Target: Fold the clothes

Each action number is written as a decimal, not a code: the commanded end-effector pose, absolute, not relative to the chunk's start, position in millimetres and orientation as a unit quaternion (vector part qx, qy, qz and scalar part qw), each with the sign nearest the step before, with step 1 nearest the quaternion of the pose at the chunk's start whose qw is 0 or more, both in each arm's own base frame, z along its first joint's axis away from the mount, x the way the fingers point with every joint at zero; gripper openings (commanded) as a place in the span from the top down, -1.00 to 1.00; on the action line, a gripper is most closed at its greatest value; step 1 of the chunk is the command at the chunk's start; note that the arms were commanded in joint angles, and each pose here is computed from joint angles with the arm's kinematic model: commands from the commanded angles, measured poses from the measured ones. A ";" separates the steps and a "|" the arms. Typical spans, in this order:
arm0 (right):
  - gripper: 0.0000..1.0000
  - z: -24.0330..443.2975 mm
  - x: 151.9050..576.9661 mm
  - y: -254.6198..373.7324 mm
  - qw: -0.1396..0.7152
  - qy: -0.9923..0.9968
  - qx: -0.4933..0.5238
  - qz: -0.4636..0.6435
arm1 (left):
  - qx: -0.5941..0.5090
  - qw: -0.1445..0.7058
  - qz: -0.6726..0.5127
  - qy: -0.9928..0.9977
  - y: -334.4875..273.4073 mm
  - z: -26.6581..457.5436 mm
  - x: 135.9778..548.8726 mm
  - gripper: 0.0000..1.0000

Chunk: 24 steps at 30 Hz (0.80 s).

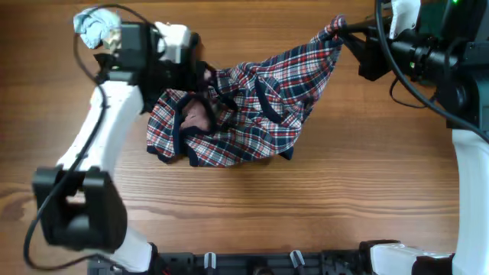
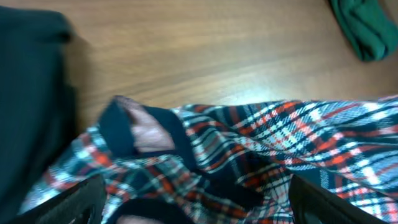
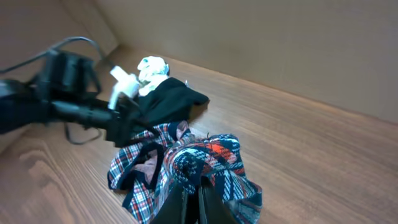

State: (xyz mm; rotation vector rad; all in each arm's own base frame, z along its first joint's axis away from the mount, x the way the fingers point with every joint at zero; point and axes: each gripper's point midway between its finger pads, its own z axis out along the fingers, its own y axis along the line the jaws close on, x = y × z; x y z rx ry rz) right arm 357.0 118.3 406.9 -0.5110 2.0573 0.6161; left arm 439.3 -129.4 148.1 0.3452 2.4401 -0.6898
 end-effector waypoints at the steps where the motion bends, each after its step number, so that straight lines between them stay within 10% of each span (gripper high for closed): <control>1: 0.91 421.2 353.7 117.6 0.469 0.820 -0.218 0.243 | 0.154 0.268 -0.261 0.914 -147.7 119.4 445.6 -0.85; 18: 0.91 416.3 354.2 113.9 0.464 0.828 -0.213 0.232 | 0.198 0.260 -0.279 0.903 -201.2 69.7 455.9 -0.39; 22: 0.91 415.1 355.9 111.0 0.464 0.831 -0.209 0.223 | 0.195 0.257 -0.283 0.903 -207.3 68.5 454.0 0.75; 24: 0.91 413.3 355.1 110.3 0.461 0.834 -0.207 0.222 | 0.176 0.254 -0.286 0.907 -203.2 69.1 456.2 0.92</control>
